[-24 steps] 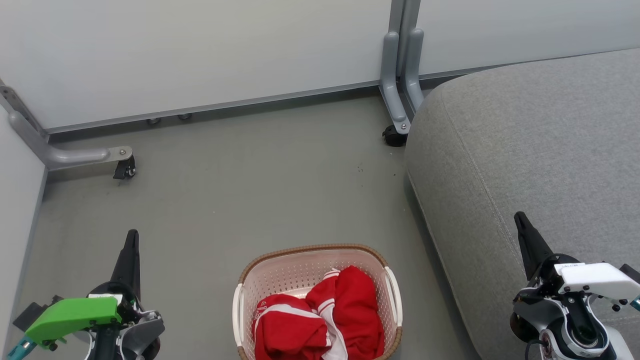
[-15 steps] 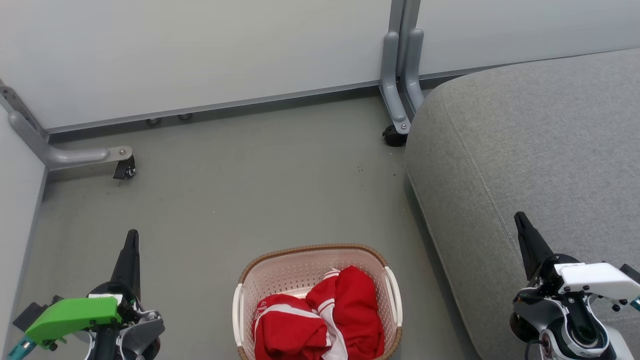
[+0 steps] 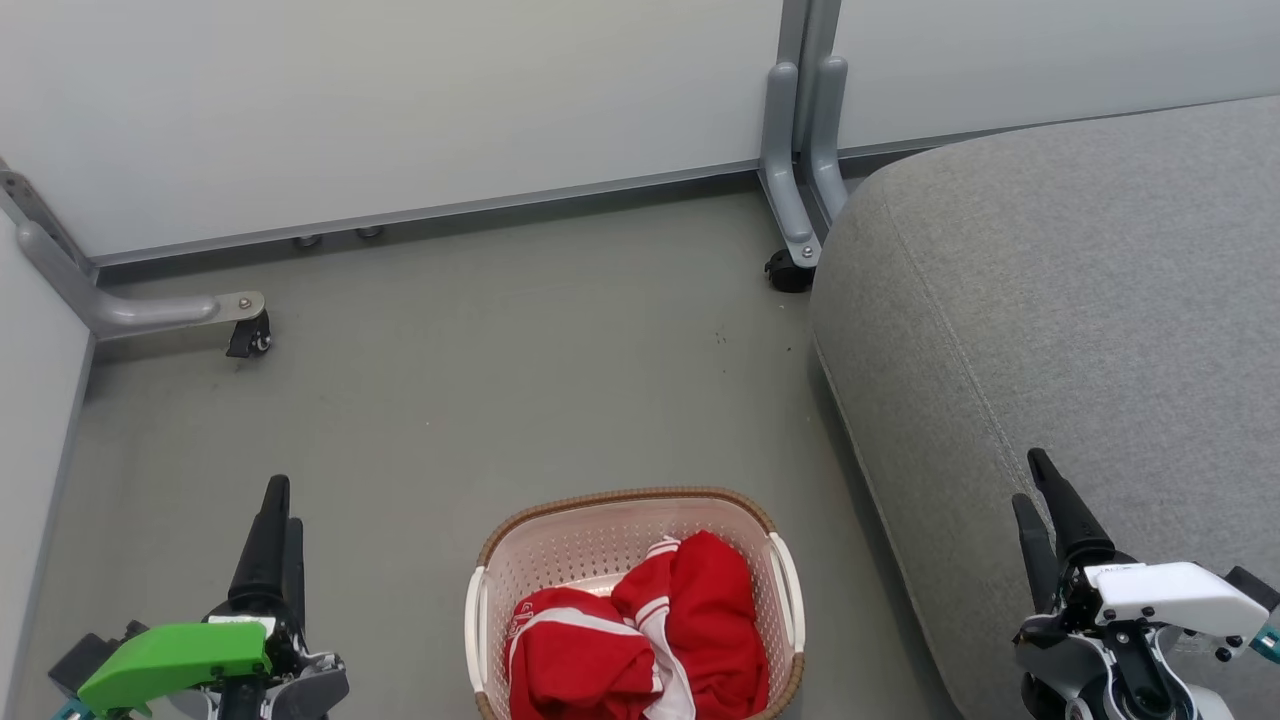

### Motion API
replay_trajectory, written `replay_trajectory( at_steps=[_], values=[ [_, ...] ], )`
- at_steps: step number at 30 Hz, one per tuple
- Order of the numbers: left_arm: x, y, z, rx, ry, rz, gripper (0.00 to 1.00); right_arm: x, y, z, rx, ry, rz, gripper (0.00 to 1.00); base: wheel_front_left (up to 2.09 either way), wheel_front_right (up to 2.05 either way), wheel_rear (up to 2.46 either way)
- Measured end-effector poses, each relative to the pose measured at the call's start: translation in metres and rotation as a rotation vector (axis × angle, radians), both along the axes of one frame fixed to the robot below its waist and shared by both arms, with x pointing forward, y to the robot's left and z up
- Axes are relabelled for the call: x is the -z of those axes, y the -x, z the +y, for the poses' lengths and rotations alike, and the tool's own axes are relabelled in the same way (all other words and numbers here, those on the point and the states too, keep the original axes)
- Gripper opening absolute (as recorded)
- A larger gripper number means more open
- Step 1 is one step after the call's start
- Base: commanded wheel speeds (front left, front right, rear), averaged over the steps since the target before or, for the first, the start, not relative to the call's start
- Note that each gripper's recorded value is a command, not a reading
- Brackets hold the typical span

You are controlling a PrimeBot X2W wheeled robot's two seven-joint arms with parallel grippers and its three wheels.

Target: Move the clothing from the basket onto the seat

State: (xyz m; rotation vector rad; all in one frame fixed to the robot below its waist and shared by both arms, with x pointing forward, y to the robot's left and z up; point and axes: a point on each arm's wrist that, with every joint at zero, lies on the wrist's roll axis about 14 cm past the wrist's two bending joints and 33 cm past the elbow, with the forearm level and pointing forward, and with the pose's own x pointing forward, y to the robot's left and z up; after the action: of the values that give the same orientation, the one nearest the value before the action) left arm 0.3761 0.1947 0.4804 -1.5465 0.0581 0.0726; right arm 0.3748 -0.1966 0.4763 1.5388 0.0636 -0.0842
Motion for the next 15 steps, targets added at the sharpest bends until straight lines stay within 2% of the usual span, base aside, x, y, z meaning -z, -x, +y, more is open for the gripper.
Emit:
replay_trajectory(
  at_steps=[15],
  values=[
    [-0.017, -0.001, -0.006, 0.022, -0.346, -0.04, 1.0, -0.017, -0.002, 0.006, -0.033, 0.388, -0.044, 1.0, 0.0, 0.0, 0.0]
  ],
)
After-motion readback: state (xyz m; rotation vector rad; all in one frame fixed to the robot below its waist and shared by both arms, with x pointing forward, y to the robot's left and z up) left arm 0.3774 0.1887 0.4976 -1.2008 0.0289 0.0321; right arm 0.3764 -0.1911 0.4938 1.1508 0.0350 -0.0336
